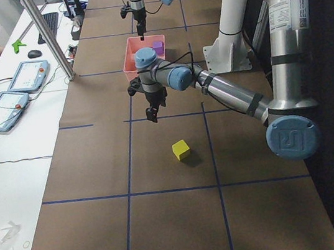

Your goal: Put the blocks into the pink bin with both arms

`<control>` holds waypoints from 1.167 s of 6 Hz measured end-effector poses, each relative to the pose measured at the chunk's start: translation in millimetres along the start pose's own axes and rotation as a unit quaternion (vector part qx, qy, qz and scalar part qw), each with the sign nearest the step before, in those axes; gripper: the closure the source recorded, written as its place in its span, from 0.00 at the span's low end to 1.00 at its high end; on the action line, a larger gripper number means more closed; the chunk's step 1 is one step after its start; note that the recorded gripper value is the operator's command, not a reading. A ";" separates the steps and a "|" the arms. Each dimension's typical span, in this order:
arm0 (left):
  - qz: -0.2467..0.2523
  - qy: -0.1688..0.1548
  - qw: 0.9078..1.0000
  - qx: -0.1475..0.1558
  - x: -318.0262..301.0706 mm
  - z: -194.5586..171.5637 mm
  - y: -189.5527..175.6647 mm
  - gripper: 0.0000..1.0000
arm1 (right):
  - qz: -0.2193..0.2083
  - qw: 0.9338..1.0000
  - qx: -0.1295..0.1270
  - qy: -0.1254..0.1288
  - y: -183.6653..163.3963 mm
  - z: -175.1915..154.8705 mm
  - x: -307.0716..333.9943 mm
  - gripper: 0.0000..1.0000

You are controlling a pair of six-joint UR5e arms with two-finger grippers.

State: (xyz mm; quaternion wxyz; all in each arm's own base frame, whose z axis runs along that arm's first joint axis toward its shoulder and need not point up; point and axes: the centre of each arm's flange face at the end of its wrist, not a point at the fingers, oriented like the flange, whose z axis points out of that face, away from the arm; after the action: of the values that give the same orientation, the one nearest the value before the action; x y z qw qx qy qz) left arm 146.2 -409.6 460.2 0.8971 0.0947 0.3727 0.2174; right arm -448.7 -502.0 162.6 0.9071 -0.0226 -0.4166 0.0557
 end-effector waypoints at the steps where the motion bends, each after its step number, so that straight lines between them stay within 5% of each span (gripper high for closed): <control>1: 0.002 0.000 1.000 0.009 -8.7 6.7 18.7 0.00 | -0.015 1.000 0.002 0.004 -0.3 -4.7 20.5 0.00; 4: 0.103 -0.007 0.991 0.085 -55.5 56.4 50.5 0.00 | -0.062 0.998 0.009 0.009 -0.2 -15.9 74.9 0.00; 7: 0.182 0.000 0.980 0.087 -71.0 85.4 70.4 0.00 | -0.071 0.997 0.010 0.013 -0.7 -16.1 90.8 0.00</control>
State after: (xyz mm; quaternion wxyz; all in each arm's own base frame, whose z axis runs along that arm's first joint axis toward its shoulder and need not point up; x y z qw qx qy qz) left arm 139.8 -380.6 588.3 0.8309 0.2382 0.3670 0.3437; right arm -377.6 -491.7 220.6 0.9144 0.0150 -0.4045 -0.0050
